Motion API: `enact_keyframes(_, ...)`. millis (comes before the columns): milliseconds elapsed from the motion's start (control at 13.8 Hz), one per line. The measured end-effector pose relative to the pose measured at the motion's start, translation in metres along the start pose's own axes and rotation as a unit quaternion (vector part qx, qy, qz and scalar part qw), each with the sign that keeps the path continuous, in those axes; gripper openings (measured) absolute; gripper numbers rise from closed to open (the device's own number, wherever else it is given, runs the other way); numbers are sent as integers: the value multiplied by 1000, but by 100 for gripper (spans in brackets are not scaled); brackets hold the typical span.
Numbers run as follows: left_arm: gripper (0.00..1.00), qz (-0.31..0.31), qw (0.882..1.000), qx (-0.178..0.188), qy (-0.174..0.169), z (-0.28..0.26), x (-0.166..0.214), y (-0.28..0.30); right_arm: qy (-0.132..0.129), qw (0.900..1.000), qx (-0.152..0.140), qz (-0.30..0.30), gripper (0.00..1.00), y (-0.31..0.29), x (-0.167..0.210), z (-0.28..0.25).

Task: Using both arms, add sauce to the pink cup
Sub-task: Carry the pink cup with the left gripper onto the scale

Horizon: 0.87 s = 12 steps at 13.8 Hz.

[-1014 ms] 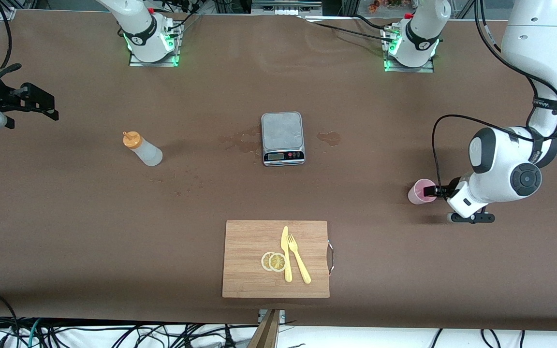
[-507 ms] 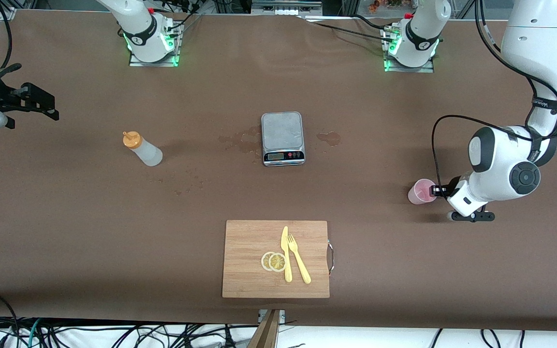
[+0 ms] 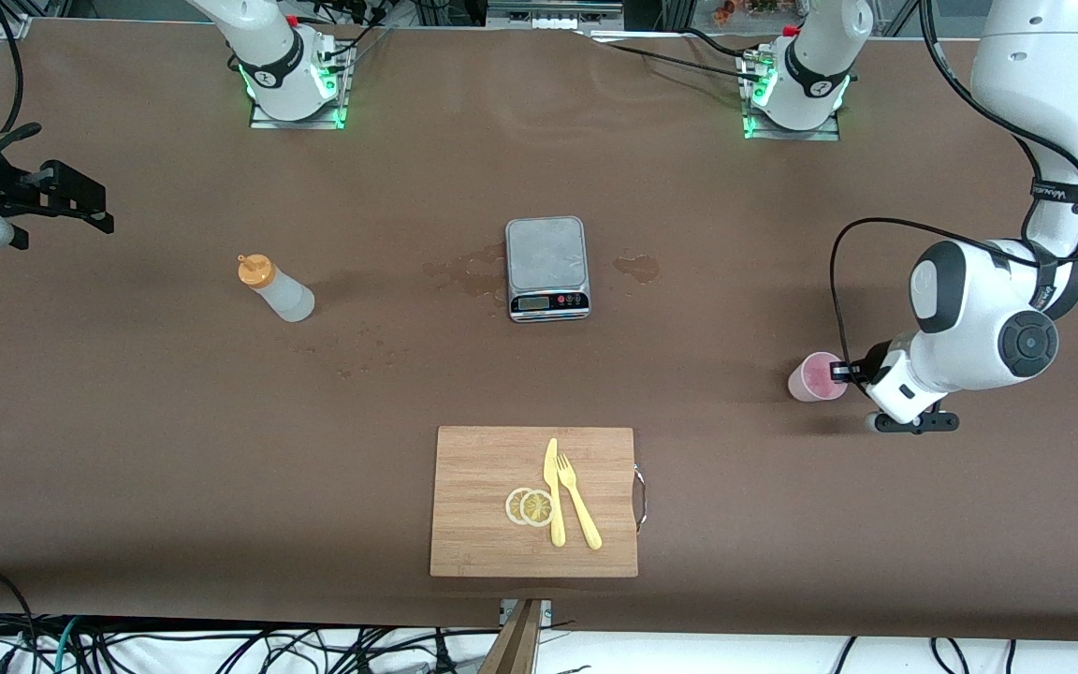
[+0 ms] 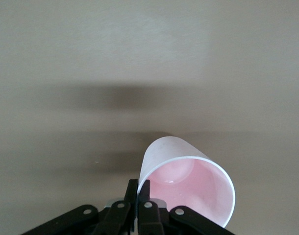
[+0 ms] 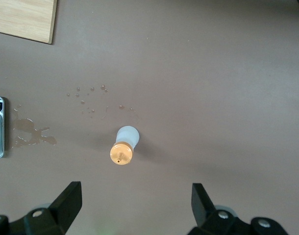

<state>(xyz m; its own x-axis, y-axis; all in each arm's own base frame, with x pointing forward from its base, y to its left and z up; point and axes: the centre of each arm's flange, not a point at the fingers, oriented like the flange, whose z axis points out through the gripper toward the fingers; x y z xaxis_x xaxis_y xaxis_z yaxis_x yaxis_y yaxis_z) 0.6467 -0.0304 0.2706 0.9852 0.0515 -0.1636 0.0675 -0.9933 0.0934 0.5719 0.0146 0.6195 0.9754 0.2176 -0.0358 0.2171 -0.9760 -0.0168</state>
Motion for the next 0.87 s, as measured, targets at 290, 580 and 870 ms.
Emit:
enact_keyframes(290, 4, -1, 1000, 7, -1, -31, -15, 114, 0, 1000, 0, 0, 100, 0, 0, 0)
enact_keyframes(580, 4, 4, 1000, 3, -9, -31, -52, 212, 0, 1000, 0, -1, 100, -1, 0, 0)
enact_keyframes(870, 4, 3, 1000, -2, -23, -20, -101, 299, 0, 1000, 0, 5, 100, 5, -1, 0)
